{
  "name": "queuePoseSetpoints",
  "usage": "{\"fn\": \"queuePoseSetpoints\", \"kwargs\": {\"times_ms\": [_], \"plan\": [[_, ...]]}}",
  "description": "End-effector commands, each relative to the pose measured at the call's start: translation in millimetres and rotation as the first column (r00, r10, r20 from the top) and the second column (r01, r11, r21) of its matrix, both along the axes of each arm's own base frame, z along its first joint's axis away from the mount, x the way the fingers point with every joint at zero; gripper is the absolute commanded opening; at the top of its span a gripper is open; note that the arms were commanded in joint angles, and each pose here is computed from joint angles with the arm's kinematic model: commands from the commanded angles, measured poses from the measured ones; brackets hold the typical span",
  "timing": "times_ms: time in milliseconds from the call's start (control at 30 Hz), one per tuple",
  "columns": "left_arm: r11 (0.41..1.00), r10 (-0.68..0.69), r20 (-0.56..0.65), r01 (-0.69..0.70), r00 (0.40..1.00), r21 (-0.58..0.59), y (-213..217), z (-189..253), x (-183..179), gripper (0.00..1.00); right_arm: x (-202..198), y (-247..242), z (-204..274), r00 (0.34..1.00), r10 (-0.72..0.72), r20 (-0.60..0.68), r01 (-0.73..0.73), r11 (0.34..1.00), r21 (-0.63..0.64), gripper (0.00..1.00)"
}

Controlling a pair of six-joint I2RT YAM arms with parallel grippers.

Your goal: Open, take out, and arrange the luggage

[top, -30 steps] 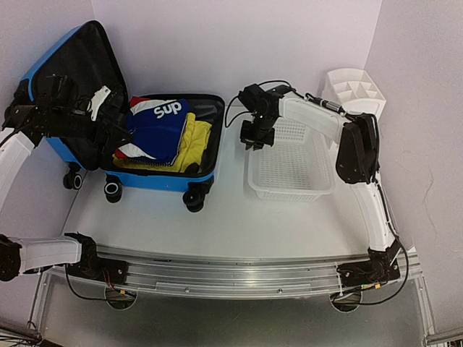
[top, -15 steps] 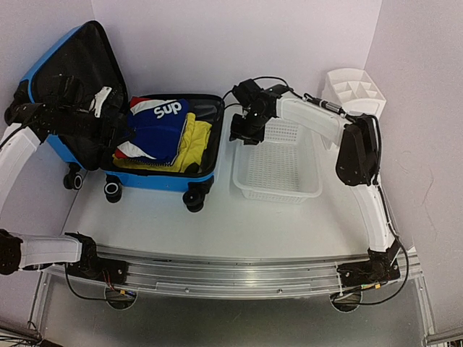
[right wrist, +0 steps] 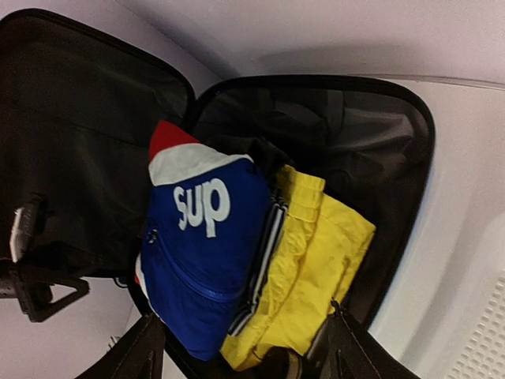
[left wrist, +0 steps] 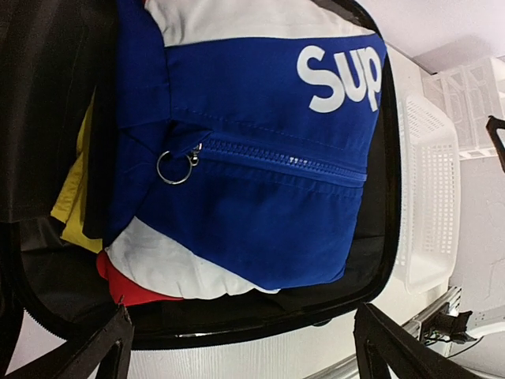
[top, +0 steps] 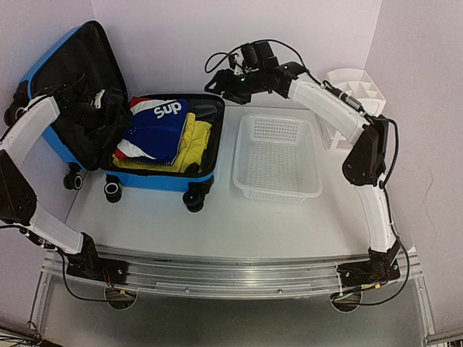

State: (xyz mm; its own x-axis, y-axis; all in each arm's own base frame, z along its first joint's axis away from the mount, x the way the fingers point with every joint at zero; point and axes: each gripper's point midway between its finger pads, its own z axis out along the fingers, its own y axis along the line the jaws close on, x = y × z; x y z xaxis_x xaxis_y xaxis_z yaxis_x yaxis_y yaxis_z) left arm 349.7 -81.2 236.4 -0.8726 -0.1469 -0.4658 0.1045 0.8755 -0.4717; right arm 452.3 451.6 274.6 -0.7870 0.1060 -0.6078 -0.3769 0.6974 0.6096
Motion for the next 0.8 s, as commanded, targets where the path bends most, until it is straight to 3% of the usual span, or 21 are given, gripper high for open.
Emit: {"fn": "queuePoseSetpoints", "kwargs": {"times_ms": [0, 133, 300, 433, 767], "plan": [[0.992, 0.119, 0.039, -0.120, 0.992, 0.023, 13, 0, 21, 0.96, 9, 44, -4, 0.999, 0.035, -0.014, -0.032, 0.976, 0.216, 0.67], [0.983, 0.177, 0.034, -0.178, 0.984, 0.038, 22, -15, 46, 0.97, 14, 70, -20, 0.999, 0.031, -0.039, -0.019, 0.958, 0.286, 0.76], [0.974, 0.224, 0.039, -0.225, 0.974, 0.028, 36, -31, 70, 0.97, 11, 96, -51, 0.997, 0.040, -0.068, -0.018, 0.952, 0.307, 0.76], [0.975, 0.221, 0.011, -0.221, 0.975, 0.015, 37, -51, 83, 0.95, 7, 114, -75, 0.990, 0.068, -0.121, -0.021, 0.936, 0.352, 0.69], [0.981, 0.159, -0.031, -0.162, 0.987, -0.111, 14, -82, 93, 0.77, -10, 149, -94, 0.976, 0.143, -0.166, -0.050, 0.882, 0.468, 0.59]]}}
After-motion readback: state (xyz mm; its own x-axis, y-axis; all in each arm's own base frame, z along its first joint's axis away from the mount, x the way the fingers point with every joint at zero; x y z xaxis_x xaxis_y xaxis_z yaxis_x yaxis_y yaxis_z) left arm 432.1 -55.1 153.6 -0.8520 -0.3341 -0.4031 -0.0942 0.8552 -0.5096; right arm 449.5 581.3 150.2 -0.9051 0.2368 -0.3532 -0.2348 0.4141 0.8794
